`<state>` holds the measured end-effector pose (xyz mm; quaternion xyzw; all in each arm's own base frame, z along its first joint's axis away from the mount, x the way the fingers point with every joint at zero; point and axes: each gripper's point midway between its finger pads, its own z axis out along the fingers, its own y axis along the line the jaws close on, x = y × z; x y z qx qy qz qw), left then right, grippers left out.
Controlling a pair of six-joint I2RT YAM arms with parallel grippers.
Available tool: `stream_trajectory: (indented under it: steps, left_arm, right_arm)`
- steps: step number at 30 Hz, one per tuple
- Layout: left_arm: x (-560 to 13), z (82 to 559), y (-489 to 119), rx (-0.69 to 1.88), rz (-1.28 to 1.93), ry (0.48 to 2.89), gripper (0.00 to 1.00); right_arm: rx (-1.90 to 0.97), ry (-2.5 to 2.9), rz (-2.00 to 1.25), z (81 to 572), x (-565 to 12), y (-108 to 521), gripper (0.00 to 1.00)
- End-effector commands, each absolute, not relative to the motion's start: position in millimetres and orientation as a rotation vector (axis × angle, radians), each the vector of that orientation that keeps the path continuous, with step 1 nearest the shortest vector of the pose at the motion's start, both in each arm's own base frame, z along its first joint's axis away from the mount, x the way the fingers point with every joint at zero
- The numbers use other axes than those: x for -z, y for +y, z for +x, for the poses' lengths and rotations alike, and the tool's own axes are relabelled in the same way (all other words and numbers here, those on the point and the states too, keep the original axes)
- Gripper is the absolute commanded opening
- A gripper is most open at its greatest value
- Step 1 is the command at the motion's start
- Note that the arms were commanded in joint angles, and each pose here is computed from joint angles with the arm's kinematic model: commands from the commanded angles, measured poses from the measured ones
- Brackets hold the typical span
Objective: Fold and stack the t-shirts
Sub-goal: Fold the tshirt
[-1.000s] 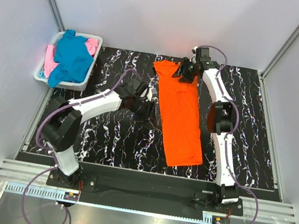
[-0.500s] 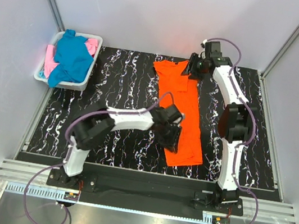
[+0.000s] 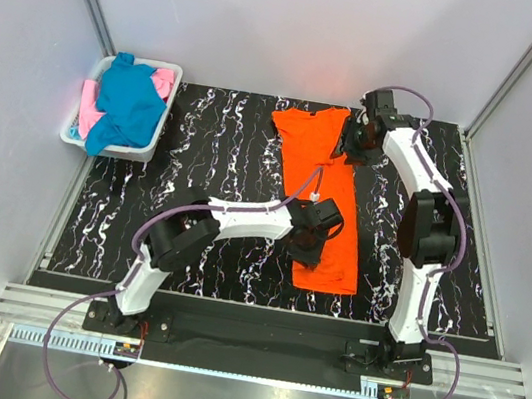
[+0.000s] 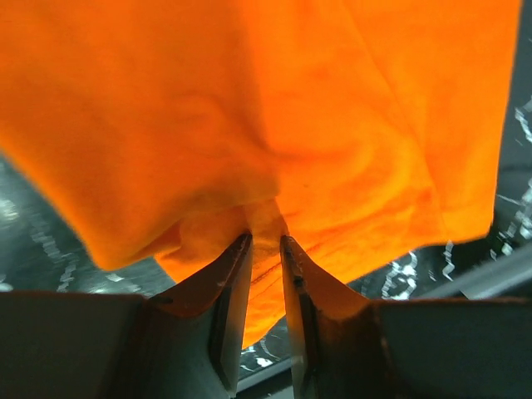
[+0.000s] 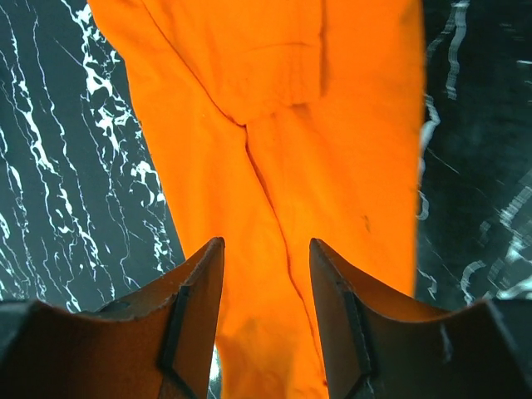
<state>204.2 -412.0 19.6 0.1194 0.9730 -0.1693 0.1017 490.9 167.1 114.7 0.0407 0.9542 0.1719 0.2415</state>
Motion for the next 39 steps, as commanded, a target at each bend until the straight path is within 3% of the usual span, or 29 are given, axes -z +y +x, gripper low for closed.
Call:
stream_trajectory:
  steps: [1,13,27,34,39]
  left_arm:
    - [15.5,208.3,-335.3,0.007,0.309,2.895,0.28]
    - [31.2,161.2,-287.0,-0.113,0.329,2.973,0.28]
    - [-6.3,142.7,-283.1,0.027,0.337,2.924,0.28]
    - [-92.4,178.9,-305.9,0.253,0.319,2.654,0.37]
    - [-123.5,185.4,-302.5,0.319,0.264,2.573,0.43]
  right_arm:
    - [-0.383,2.478,0.119,490.1,-166.7,149.6,0.53]
    - [-0.371,2.450,0.155,479.5,-189.9,143.9,0.53]
    - [-0.347,2.480,0.194,468.4,-186.4,138.5,0.53]
    - [-0.382,2.490,0.182,429.9,-193.8,134.8,0.57]
    - [-0.436,2.545,0.258,371.7,-167.6,129.8,0.57]
